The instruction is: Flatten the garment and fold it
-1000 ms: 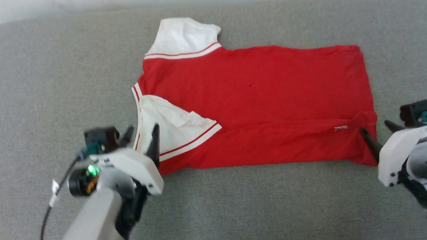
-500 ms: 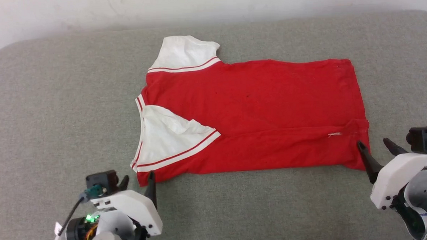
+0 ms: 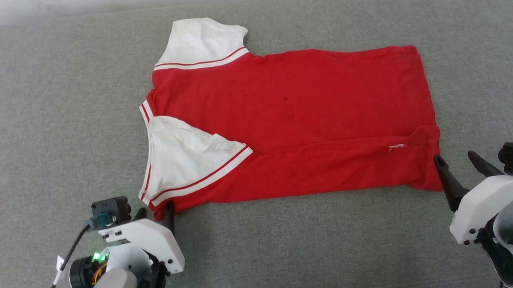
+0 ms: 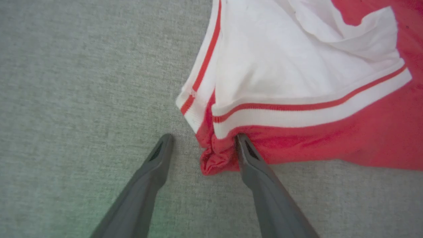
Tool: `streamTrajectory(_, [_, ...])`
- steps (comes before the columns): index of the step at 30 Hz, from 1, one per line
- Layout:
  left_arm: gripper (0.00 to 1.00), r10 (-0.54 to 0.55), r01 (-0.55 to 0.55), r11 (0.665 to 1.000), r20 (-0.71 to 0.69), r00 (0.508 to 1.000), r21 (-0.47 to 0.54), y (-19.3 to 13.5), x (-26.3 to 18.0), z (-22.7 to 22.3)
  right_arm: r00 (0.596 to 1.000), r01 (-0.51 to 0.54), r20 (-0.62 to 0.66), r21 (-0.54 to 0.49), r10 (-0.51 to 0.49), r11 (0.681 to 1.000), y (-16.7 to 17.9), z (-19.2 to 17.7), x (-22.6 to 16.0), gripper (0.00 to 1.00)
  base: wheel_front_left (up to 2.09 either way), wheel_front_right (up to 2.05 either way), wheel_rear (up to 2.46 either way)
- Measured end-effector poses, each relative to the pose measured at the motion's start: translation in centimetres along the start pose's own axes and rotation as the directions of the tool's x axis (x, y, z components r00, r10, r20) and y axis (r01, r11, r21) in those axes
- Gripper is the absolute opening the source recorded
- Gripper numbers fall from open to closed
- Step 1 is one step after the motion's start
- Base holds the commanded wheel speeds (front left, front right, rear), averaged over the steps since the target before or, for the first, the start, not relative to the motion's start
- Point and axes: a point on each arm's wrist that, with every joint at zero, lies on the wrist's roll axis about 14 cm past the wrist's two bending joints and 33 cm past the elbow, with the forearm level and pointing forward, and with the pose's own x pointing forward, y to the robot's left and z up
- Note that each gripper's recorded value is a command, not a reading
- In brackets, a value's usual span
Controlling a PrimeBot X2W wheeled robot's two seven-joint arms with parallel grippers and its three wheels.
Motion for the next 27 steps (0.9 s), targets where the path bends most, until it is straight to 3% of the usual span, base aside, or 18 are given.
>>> streamTrajectory(1, [0.00, -0.008, 0.008, 1.000, -0.005, 1.000, 0.003, -0.1, 0.2, 0.0, 1.000, 0.006, -0.004, 0.000, -0.006, 1.000, -0.2, -0.1, 0.0, 1.00, 0.00, 0.00, 0.00])
streamTrajectory(9, [0.00, -0.087, 0.094, 0.994, 0.105, 0.991, -0.059, -2.1, -0.6, 1.5, 0.991, 0.113, -0.074, -0.024, -0.114, 0.993, -3.2, -1.6, -0.2, 1.00, 0.00, 0.00, 0.00])
streamTrajectory(17, [0.00, -0.123, 0.141, 0.987, 0.223, 0.967, -0.071, -2.9, -2.9, 4.1, 0.979, 0.076, -0.191, 0.043, -0.066, 0.996, -1.1, -4.3, 2.1, 1.00, 0.00, 0.00, 0.00])
streamTrajectory(25, [0.00, -0.122, 0.140, 0.988, 0.241, 0.963, -0.061, -2.8, -3.3, 4.7, 0.950, 0.073, -0.307, 0.029, -0.061, 0.997, -0.4, -7.4, 4.2, 1.00, 0.00, 0.00, 0.00])
streamTrajectory(27, [0.00, -0.119, 0.137, 0.989, 0.240, 0.963, -0.060, -2.7, -3.4, 4.6, 0.947, 0.064, -0.317, 0.031, -0.051, 0.997, -0.2, -7.6, 4.5, 0.27, 0.00, 0.00, 0.00])
